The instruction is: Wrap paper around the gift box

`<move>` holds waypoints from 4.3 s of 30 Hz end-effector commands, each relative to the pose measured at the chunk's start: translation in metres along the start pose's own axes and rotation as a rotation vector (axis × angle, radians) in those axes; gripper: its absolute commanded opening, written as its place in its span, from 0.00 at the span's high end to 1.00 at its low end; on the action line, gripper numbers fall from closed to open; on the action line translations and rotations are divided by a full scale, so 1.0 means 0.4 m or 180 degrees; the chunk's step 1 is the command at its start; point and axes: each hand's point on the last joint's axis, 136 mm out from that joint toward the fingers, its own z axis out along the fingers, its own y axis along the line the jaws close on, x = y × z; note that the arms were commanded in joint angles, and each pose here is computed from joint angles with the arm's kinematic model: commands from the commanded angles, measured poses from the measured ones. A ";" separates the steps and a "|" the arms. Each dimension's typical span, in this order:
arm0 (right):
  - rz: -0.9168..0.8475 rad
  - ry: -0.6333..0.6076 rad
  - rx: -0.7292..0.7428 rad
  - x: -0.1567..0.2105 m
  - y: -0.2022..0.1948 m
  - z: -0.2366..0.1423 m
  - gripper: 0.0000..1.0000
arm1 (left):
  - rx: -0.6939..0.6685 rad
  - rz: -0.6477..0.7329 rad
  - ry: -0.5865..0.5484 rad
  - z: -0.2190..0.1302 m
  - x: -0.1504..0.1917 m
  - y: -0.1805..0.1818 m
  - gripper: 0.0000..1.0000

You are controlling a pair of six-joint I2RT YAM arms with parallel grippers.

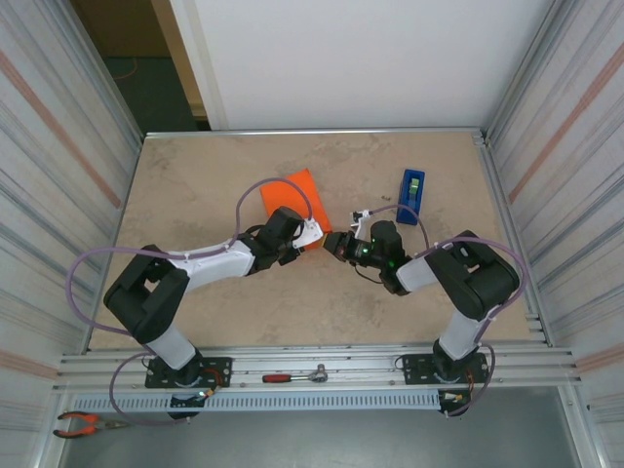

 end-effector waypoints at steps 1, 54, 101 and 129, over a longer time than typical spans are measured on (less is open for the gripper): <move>-0.0040 -0.0192 -0.0185 -0.028 0.034 0.007 1.00 | 0.0360 -0.0024 0.0198 -0.004 0.061 -0.068 0.57; 0.0379 -0.0213 -0.0168 -0.032 -0.024 0.038 0.69 | 0.0376 -0.0013 0.0227 -0.001 0.064 -0.072 0.66; 0.0188 -0.0032 0.0063 0.032 -0.026 -0.027 1.00 | 0.0380 0.0006 0.0239 0.000 0.064 -0.075 0.72; 0.0066 0.0119 0.0186 0.022 -0.064 0.006 1.00 | 0.0388 0.0021 0.0243 0.001 0.064 -0.079 0.73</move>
